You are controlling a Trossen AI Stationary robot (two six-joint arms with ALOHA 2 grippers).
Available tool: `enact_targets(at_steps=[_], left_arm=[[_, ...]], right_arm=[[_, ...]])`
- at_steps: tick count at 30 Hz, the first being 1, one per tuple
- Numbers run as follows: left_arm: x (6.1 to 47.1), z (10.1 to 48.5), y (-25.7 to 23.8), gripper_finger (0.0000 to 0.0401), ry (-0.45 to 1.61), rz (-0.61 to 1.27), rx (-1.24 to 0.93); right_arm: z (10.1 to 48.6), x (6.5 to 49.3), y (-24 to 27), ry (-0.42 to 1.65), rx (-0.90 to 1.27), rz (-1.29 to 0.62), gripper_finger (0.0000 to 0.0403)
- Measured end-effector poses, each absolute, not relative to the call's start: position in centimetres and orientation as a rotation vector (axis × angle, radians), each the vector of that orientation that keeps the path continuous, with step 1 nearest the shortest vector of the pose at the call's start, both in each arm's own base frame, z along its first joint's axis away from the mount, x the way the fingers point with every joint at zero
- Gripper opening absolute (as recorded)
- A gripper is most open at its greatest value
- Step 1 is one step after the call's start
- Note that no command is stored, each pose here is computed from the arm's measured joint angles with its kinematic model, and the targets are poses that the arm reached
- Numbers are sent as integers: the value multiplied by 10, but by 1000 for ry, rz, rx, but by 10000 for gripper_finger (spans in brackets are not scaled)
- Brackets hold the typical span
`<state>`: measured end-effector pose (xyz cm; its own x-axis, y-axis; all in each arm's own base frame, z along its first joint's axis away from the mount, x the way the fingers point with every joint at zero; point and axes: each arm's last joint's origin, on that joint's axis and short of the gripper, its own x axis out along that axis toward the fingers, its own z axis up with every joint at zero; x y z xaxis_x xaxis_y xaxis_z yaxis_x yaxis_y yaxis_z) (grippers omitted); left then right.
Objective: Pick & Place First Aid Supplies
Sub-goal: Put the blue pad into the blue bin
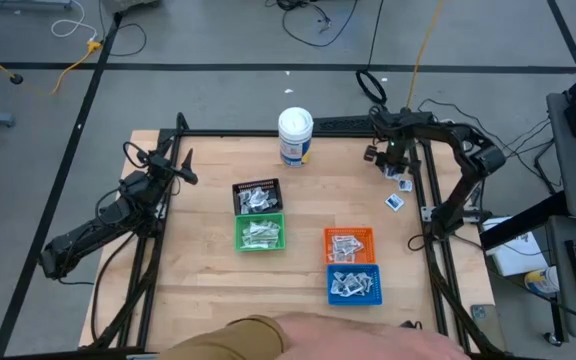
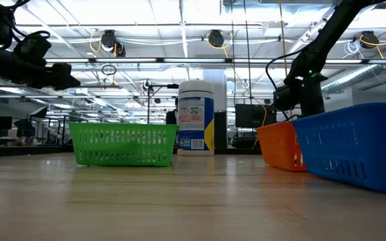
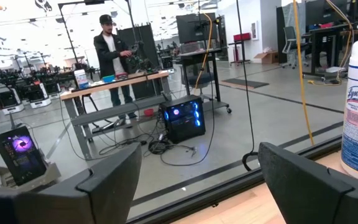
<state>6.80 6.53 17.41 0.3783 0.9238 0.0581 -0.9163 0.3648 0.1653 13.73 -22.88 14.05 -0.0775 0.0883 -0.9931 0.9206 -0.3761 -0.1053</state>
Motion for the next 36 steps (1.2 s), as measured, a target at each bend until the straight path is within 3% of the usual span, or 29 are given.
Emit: enact_targets(at_steps=[11,17,28,36], left_arm=[[68,174,65,312,47,1184,181],[68,174,65,310,47,1184,181],[68,174,65,331,47,1184,181],[68,174,65,318,47,1184,181]], right_arm=[[131,138,-224,1246,1468,-1482,7],[134,141,-220,1281,1431,-1400,2],[203,159,-200,1238,1286,-1272,1],[245,176,-174,1202,1184,-1181,0]])
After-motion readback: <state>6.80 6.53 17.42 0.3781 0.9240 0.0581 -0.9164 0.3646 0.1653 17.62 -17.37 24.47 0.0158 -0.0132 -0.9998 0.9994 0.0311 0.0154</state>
